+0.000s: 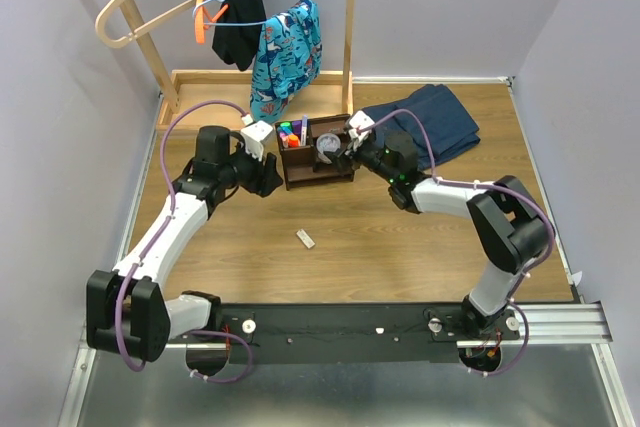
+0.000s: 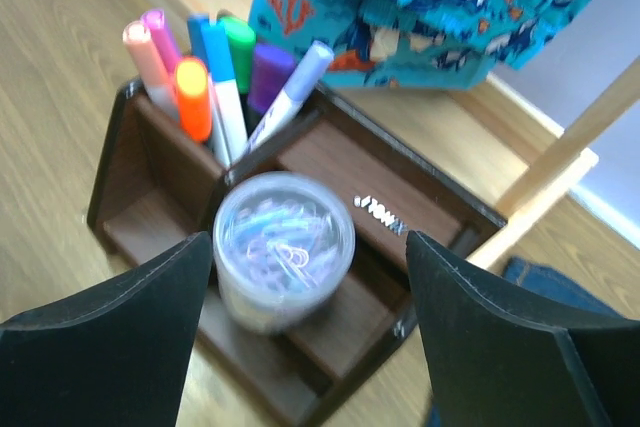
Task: Sort the stationery into containers
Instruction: Place the stationery in the storage box.
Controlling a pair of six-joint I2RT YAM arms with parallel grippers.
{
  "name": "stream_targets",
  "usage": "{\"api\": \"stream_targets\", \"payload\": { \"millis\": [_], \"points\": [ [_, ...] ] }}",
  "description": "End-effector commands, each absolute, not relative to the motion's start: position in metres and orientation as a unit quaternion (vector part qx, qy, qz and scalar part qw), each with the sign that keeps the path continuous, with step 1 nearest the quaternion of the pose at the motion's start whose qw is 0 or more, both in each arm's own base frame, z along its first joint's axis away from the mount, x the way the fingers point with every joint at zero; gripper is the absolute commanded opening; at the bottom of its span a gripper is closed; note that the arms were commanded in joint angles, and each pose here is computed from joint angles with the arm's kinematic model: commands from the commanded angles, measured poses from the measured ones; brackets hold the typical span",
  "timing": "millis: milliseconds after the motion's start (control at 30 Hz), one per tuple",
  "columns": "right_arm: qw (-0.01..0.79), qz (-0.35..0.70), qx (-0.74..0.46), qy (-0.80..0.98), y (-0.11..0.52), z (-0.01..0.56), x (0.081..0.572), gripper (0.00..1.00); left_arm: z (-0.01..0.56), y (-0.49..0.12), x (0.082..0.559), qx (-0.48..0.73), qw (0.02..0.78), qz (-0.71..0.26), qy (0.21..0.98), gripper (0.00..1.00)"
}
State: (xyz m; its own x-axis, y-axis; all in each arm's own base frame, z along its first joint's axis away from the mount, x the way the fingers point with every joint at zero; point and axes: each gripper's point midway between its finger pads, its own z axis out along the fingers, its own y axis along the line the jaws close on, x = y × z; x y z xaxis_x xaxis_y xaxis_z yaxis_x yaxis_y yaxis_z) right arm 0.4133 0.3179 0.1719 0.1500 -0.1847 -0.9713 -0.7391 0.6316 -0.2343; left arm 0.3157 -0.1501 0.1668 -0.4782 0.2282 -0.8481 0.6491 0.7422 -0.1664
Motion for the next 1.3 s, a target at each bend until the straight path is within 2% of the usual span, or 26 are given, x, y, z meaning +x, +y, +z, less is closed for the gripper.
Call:
{"api": "stream_targets", "payload": {
  "millis": [0,33,67,100,200,300,333,400,433,467,900,1267],
  "points": [
    [0.611,0.195,-0.429,0.637,0.313,0.163,0.398,0.86,0.192,-0.151,0.313,0.27,0.461,-0.248,0.808,0.65],
    [0.589,0.201,-0.439,0.648,0.312,0.155,0.391,0.86,0.192,-0.151,0.312,0.27,0.463,-0.249,0.807,0.65],
    [0.579,0.211,-0.446,0.649,0.313,0.152,0.386,0.97,0.193,-0.151,0.311,0.269,0.464,-0.249,0.807,0.65],
    [0.569,0.223,-0.457,0.646,0.316,0.152,0.379,1.0,0.192,-0.151,0.31,0.268,0.463,-0.249,0.807,0.65],
    [0.544,0.237,-0.469,0.654,0.317,0.145,0.369,0.99,0.196,-0.15,0.309,0.266,0.468,-0.25,0.805,0.65],
    [0.531,0.243,-0.481,0.654,0.32,0.139,0.368,0.81,0.198,-0.149,0.309,0.267,0.471,-0.247,0.804,0.65],
    [0.522,0.243,-0.484,0.659,0.32,0.131,0.368,0.6,0.197,-0.148,0.308,0.266,0.469,-0.246,0.806,0.65],
    [0.522,0.242,-0.487,0.657,0.324,0.134,0.375,0.32,0.196,-0.146,0.308,0.266,0.469,-0.243,0.807,0.65],
    [0.521,0.241,-0.486,0.659,0.325,0.131,0.377,0.1,0.194,-0.146,0.308,0.265,0.468,-0.243,0.808,0.65],
    [0.52,0.239,-0.484,0.662,0.327,0.127,0.381,0.01,0.194,-0.146,0.308,0.265,0.467,-0.242,0.808,0.65],
    [0.529,0.228,-0.481,0.661,0.341,0.123,0.409,0.01,0.184,-0.143,0.307,0.258,0.459,-0.243,0.815,0.65],
    [0.478,0.259,-0.528,0.653,0.337,0.125,0.374,0.01,0.185,-0.145,0.305,0.251,0.462,-0.253,0.812,0.64]
  ]
}}
